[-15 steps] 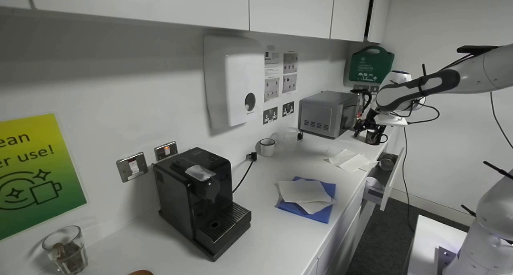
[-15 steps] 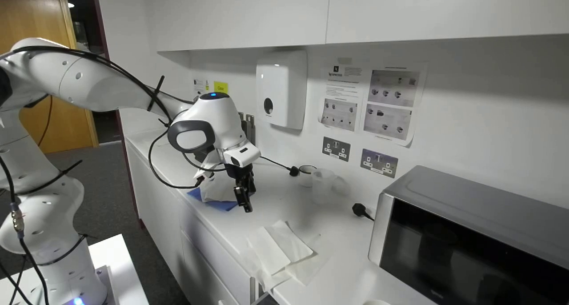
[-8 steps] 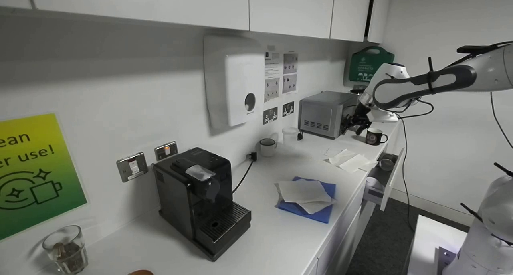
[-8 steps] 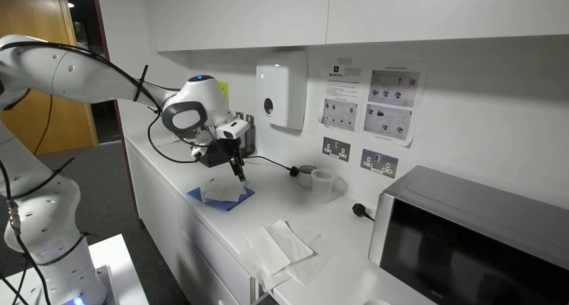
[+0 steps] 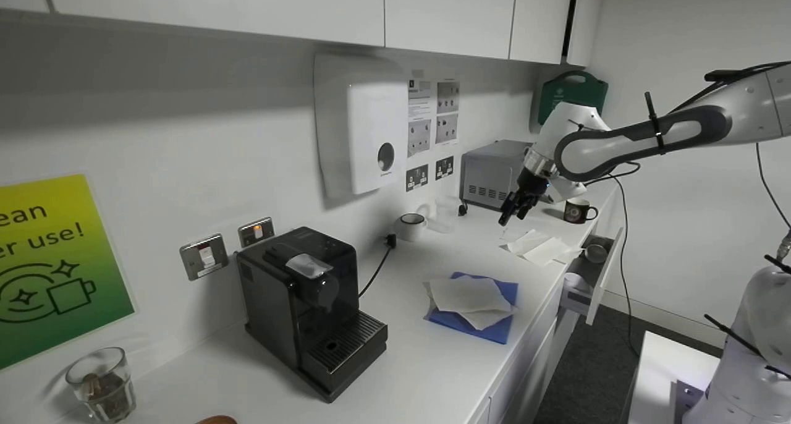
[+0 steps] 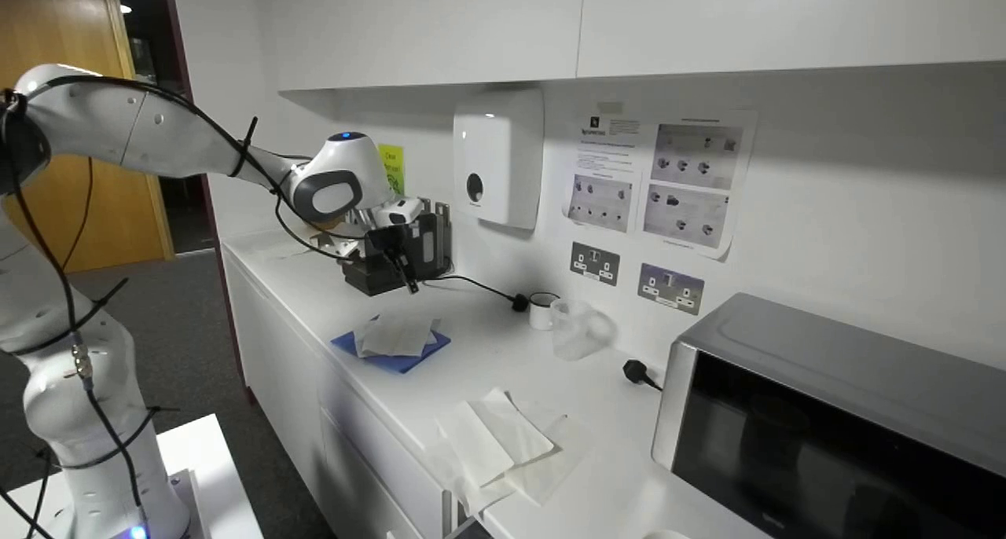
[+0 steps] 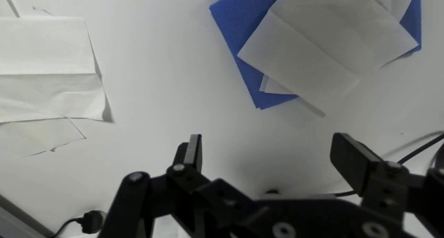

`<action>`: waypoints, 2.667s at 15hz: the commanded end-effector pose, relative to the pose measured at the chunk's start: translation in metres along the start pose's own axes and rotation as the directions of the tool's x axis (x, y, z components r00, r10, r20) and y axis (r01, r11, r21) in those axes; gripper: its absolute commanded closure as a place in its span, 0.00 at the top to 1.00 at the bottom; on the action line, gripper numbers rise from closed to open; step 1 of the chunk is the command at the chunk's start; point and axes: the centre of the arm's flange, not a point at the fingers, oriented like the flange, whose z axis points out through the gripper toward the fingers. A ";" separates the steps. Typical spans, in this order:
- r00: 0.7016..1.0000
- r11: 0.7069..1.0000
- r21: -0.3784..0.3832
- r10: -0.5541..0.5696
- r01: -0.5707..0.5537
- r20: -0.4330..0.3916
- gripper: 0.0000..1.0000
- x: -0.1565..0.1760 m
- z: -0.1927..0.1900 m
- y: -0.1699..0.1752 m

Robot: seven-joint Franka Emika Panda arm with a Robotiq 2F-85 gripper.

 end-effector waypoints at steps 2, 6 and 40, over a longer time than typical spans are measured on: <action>0.970 0.972 0.072 -0.229 0.223 0.078 1.00 0.023 0.025 -0.027; 0.891 0.906 0.112 -0.421 0.407 0.169 1.00 0.022 0.049 -0.047; 0.546 0.650 0.269 -0.751 0.711 0.371 1.00 -0.046 0.151 -0.154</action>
